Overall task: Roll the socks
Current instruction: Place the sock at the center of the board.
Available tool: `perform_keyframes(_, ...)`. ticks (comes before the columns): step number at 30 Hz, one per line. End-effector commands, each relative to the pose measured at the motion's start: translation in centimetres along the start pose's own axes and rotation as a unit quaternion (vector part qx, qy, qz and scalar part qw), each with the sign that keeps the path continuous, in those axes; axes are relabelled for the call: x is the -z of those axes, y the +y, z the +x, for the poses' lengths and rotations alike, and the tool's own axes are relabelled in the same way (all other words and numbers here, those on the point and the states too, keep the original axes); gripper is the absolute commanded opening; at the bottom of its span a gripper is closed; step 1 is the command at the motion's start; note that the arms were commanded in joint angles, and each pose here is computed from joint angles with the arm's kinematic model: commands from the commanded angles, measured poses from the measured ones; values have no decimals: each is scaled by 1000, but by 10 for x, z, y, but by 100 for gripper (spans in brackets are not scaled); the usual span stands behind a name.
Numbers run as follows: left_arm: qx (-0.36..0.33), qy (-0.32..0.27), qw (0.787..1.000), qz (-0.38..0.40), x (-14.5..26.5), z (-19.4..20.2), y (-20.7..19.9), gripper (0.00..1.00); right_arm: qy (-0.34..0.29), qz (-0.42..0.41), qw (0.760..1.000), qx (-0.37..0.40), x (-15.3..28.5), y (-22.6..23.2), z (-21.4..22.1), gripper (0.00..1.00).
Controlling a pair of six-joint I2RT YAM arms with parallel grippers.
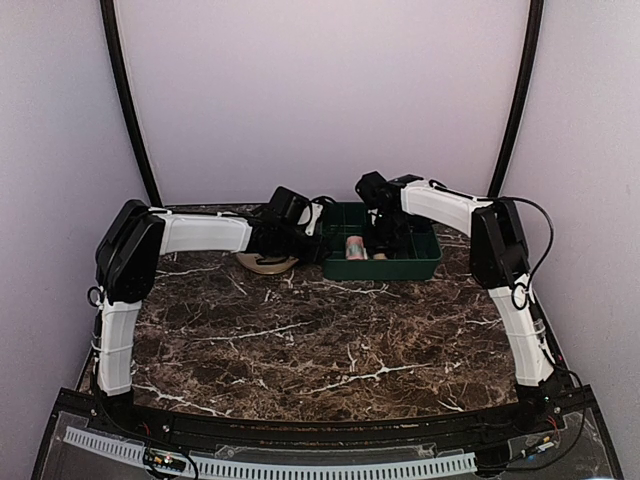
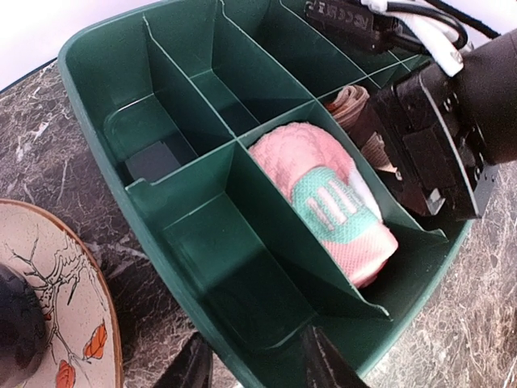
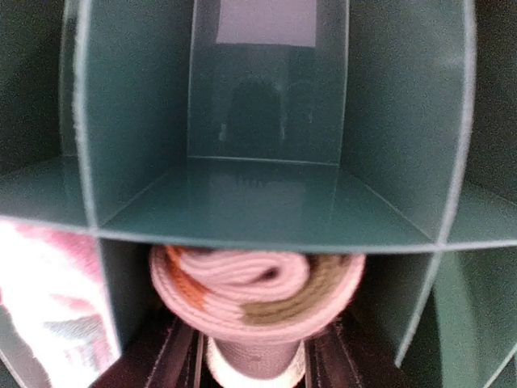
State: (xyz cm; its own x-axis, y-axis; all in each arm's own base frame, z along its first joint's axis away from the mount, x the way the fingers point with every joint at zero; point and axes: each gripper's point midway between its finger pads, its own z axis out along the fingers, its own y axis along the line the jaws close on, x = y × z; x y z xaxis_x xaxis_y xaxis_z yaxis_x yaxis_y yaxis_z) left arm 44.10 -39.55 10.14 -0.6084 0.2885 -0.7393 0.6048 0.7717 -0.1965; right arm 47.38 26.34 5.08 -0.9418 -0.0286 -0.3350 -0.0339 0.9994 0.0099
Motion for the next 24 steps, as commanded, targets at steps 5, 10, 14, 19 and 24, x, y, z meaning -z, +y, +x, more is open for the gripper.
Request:
perform_keyframes(5,-23,-31,999,27,33,-28,-28,41,-34,0,999,-12,16,-6,-19,43)
perform_keyframes(10,-23,-34,999,29,35,-30,-30,41,-35,-1,999,-13,18,-6,-19,45)
perform_keyframes(14,-22,-35,999,28,36,-31,-30,41,-36,-1,999,-12,21,-6,-19,47)
perform_keyframes(19,-22,-39,999,29,38,-33,-32,42,-43,-1,999,-13,29,-7,-22,48)
perform_keyframes(24,-23,-45,998,29,40,-37,-34,43,-49,-1,999,-10,36,-6,-22,48)
